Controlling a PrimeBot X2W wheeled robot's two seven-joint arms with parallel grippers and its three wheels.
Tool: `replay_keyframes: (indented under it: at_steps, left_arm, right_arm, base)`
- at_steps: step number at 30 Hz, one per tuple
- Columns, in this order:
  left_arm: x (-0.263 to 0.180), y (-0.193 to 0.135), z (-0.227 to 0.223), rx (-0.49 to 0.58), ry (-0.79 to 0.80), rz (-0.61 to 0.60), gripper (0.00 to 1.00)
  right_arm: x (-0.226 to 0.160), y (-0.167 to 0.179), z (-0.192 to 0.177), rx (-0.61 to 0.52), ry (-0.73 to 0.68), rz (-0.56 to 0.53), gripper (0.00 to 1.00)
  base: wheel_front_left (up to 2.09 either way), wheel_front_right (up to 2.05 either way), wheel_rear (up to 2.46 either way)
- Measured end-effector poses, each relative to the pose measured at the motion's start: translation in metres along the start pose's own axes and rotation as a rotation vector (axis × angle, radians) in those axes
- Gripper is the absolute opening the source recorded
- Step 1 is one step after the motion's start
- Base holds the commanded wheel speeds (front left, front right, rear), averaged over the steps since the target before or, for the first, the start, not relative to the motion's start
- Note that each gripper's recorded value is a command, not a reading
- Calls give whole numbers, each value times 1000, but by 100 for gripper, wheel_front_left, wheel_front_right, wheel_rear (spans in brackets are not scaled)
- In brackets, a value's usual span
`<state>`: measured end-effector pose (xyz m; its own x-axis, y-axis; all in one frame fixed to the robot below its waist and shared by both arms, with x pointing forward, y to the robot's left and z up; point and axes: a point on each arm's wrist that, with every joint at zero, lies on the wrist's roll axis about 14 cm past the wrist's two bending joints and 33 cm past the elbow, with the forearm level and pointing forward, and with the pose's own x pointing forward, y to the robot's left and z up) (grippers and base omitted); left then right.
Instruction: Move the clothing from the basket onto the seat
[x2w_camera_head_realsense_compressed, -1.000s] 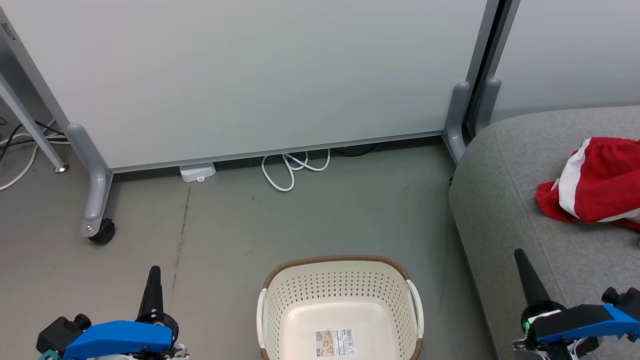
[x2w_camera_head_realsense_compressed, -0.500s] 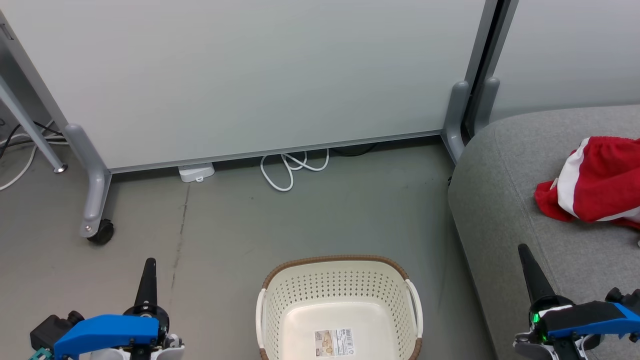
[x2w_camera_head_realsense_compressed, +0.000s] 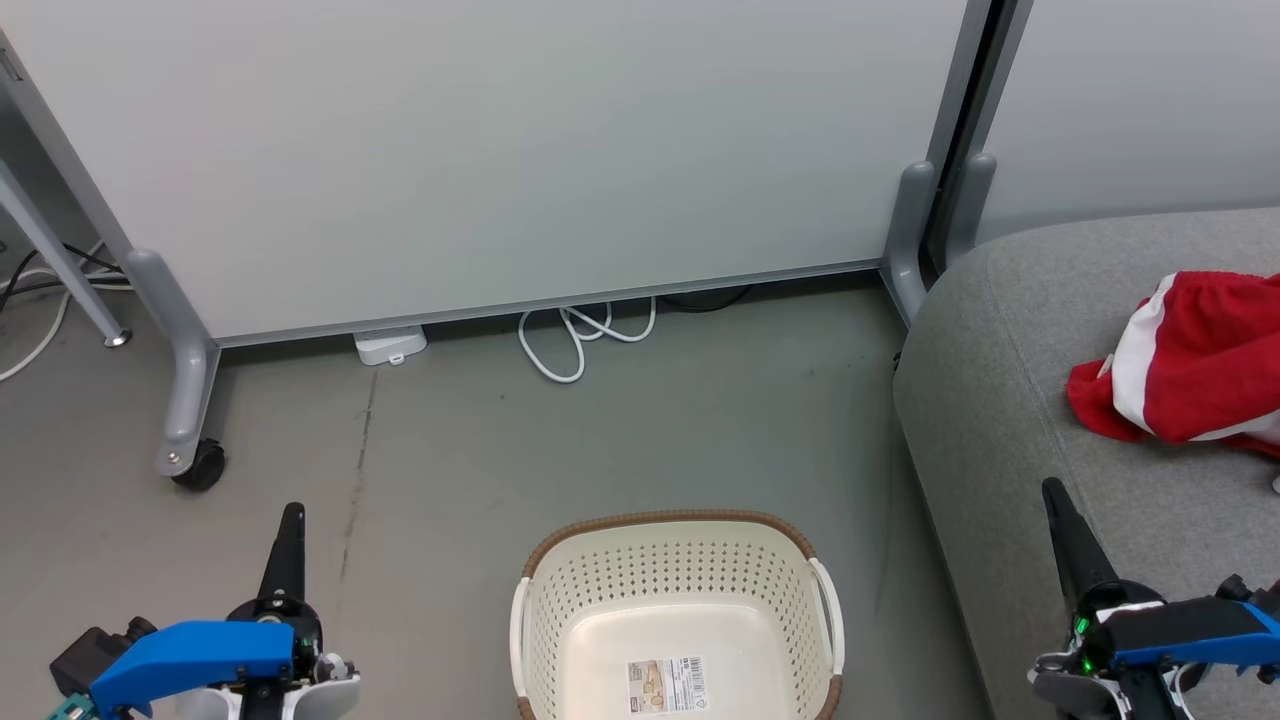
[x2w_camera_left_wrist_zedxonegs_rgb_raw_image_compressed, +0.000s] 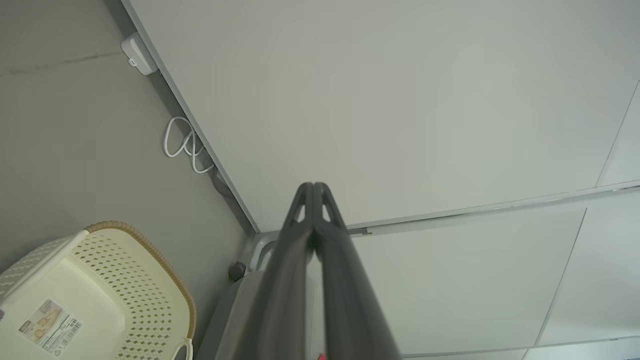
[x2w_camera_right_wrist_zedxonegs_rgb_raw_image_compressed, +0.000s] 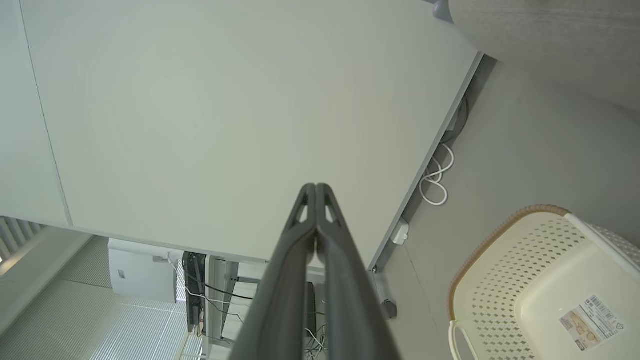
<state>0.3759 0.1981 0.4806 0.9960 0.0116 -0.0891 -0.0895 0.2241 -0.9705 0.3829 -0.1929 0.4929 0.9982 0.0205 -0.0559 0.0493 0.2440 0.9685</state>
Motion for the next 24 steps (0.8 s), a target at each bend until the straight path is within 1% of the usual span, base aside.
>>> replay_keyframes:
  at_steps: [24]
  left_arm:
    - [6,-15,5,-161,2,-51,0]
  right_arm:
    - [3,8,7,176,-19,33,0]
  base:
    - [0,0,0]
